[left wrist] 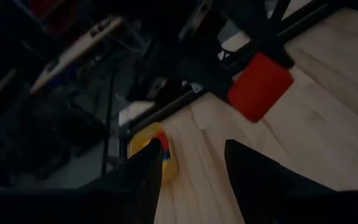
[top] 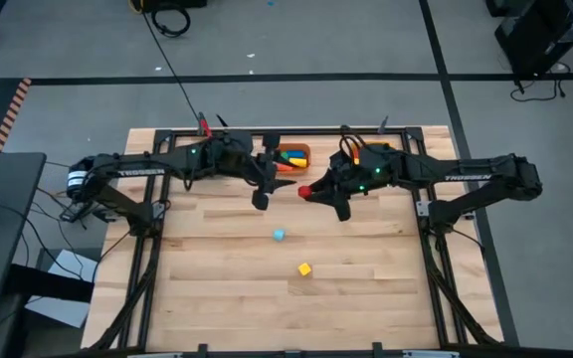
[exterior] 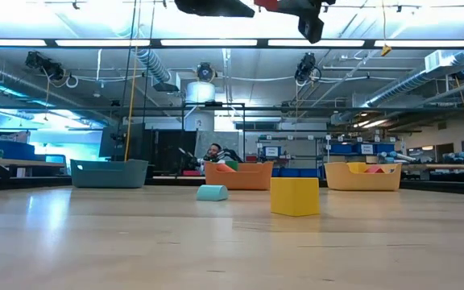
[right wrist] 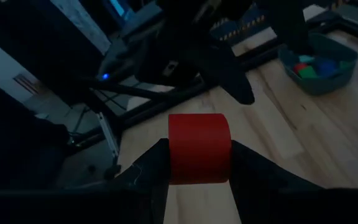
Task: Sort blocks by size
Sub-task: Put the red half-circle block into the blue bin
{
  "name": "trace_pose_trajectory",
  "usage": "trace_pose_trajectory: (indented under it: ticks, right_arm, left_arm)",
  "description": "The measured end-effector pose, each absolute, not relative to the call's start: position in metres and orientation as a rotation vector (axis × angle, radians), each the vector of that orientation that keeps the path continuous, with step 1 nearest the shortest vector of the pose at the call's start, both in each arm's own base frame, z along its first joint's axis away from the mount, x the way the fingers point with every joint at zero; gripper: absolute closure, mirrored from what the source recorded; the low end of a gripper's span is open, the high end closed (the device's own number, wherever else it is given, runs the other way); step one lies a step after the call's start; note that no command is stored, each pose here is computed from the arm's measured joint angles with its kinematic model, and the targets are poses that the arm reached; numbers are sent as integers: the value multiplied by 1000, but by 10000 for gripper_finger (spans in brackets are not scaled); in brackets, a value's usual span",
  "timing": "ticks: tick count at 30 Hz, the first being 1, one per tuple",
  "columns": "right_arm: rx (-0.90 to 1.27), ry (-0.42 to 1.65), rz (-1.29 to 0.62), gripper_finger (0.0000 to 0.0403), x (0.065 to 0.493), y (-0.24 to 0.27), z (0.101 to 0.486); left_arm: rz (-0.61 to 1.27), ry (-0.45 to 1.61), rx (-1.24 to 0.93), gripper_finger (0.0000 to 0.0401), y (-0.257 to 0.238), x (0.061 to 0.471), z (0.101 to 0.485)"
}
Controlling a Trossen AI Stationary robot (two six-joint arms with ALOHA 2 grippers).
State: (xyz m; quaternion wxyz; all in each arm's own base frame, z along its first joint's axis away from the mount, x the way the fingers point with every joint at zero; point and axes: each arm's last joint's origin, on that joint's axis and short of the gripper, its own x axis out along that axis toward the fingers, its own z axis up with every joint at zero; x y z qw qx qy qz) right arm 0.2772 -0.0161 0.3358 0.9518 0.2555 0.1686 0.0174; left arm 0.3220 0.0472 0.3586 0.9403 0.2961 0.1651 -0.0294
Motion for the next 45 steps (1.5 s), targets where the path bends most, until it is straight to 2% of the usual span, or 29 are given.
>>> trace_pose_trajectory:
  ticks: [7,25,34,45]
  right_arm:
    - [533,332,73,256,276,-24,338]
    - [541,303,104,255,273,-27,344]
    - [525,292,82,254,273,-30,344]
    - [522,283,95,254,273,-31,345]
  left_arm:
    - [-153,269,758,219,35,326,361]
    - [-97,296,739,219,33,327,360]
    - [-113,212,749,219,28,330,366]
    - [-128,174,757,219,21,351,352]
